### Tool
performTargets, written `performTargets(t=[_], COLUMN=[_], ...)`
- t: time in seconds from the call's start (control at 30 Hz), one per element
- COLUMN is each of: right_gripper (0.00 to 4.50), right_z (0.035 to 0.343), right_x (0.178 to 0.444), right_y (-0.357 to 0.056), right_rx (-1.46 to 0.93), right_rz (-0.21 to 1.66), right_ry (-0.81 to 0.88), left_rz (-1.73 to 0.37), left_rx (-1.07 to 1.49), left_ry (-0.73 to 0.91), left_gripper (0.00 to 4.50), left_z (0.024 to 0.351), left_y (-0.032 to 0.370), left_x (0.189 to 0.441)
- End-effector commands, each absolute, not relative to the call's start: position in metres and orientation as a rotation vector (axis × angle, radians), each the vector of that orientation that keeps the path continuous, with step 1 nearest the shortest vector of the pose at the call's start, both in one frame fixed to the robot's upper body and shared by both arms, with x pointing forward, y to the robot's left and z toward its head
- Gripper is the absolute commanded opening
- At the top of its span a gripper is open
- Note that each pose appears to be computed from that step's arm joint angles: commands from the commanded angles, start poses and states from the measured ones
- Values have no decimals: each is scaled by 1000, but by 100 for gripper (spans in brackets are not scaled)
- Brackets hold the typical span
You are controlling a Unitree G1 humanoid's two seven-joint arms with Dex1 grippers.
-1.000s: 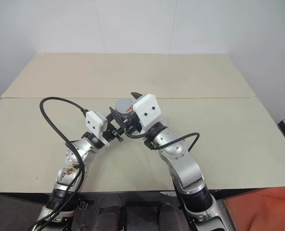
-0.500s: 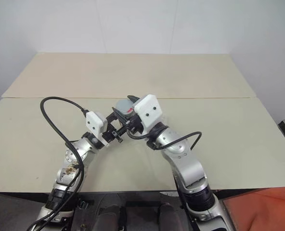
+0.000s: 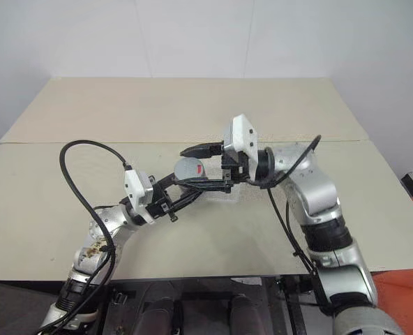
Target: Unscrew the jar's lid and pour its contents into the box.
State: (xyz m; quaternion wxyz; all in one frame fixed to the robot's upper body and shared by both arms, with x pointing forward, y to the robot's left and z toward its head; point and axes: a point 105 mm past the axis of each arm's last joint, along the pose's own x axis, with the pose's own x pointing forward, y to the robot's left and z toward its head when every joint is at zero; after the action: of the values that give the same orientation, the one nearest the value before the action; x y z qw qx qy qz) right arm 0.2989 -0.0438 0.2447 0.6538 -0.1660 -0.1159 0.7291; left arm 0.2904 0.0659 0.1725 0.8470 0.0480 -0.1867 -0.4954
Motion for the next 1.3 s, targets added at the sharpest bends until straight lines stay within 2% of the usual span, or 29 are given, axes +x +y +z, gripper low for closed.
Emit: performTargets(t=[0.03,0.33,0.4,0.53,0.73,0.97,1.07,1.3], right_gripper=[273,273,347,448,448,448,448,448], right_z=[250,251,256,272,273,257,264,258], right_x=[298,313,311,302,281,264,263,267], right_y=[-45,-47,-53,-72,-84,-53,-37,-24], right_rx=[-378,-454,-439,-431,-456,-348,-286,-293], right_rz=[1888,1871,1864,1793,1499,1108,966,895], right_ry=[-249,-352,-349,-436,-477,-467,-505,-469], left_rz=[-1075,-1074,-1070,-1071,-1048,-986,-973,-982], left_rx=[117,121,118,105,105,119,117,118], left_ry=[-460,-450,-442,-421,-407,-425,-430,-437], left_gripper=[192,192,192,192,192,192,192,192], left_z=[188,185,184,179,174,178,180,180], left_y=[63,65,65,67,67,68,69,65], left_x=[283,283,284,284,288,298,301,303])
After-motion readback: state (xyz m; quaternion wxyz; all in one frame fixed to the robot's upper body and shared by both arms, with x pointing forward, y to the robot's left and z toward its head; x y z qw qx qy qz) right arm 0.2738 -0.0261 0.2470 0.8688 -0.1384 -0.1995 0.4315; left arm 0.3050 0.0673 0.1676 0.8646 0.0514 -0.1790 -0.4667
